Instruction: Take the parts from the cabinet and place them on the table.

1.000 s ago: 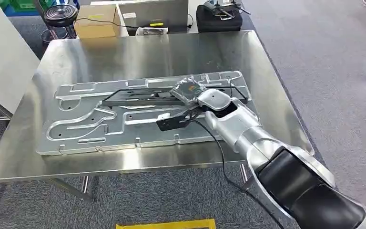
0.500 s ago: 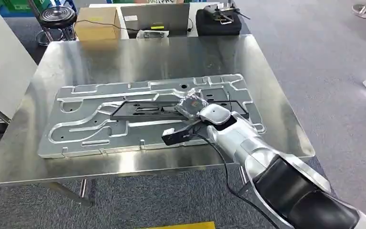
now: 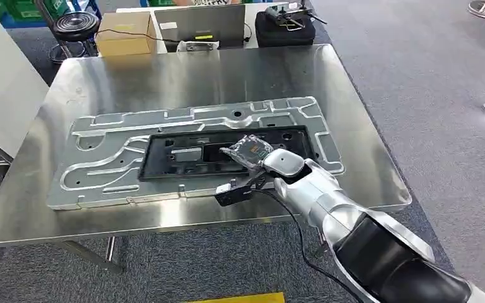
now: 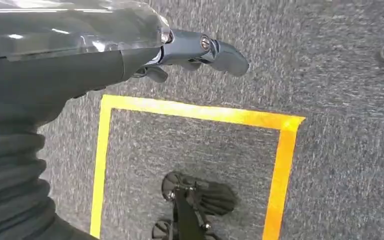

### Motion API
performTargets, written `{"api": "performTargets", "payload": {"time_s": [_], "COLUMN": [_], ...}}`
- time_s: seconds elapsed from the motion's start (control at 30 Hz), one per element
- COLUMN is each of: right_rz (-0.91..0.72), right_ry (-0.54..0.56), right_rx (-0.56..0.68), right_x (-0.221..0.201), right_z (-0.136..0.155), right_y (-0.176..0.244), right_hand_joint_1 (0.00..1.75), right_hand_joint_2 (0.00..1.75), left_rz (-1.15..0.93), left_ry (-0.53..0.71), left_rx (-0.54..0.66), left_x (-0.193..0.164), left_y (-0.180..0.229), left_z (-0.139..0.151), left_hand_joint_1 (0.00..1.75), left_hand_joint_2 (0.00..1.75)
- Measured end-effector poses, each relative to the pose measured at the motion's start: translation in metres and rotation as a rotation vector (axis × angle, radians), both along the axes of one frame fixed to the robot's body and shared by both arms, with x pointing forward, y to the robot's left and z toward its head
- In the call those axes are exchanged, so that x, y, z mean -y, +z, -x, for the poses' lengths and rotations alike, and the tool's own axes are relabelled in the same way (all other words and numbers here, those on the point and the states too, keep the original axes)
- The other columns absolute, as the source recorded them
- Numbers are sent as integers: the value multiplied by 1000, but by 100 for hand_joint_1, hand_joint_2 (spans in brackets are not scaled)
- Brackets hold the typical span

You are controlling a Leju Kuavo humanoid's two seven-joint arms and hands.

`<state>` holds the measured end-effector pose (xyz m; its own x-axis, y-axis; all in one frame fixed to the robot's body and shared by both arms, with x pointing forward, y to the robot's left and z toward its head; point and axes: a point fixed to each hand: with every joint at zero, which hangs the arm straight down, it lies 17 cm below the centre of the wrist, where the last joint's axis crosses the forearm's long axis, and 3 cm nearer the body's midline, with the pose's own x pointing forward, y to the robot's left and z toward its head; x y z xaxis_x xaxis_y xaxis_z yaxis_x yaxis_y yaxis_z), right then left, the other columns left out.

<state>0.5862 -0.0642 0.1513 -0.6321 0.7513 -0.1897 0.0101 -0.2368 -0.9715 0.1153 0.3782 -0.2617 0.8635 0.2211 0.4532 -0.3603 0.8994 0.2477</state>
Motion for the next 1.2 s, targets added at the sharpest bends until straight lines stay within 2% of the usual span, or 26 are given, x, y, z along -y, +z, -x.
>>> {"api": "performTargets", "payload": {"time_s": [0.37,0.57,0.73,0.87,1.03,1.2], "right_rz": [-117,-271,-488,-677,-842,-832], "right_ry": [37,110,149,155,63,-34], "right_rx": [53,150,253,377,602,751], "right_x": [-15,-28,-26,8,115,189], "right_z": [5,9,16,22,57,92], "right_y": [17,59,106,158,197,207], "right_hand_joint_1": [0,0,0,0,0,0], "right_hand_joint_2": [0,0,0,0,0,0], "left_rz": [10,20,29,44,59,68], "left_ry": [-12,-16,-13,-4,28,47], "left_rx": [-8,-13,-9,-3,16,30], "left_x": [2,4,5,11,15,15], "left_y": [-1,-2,-2,-2,-3,-2], "left_z": [1,1,1,1,8,11], "left_hand_joint_1": [0,0,0,0,0,0], "left_hand_joint_2": [0,0,0,0,0,0]}}
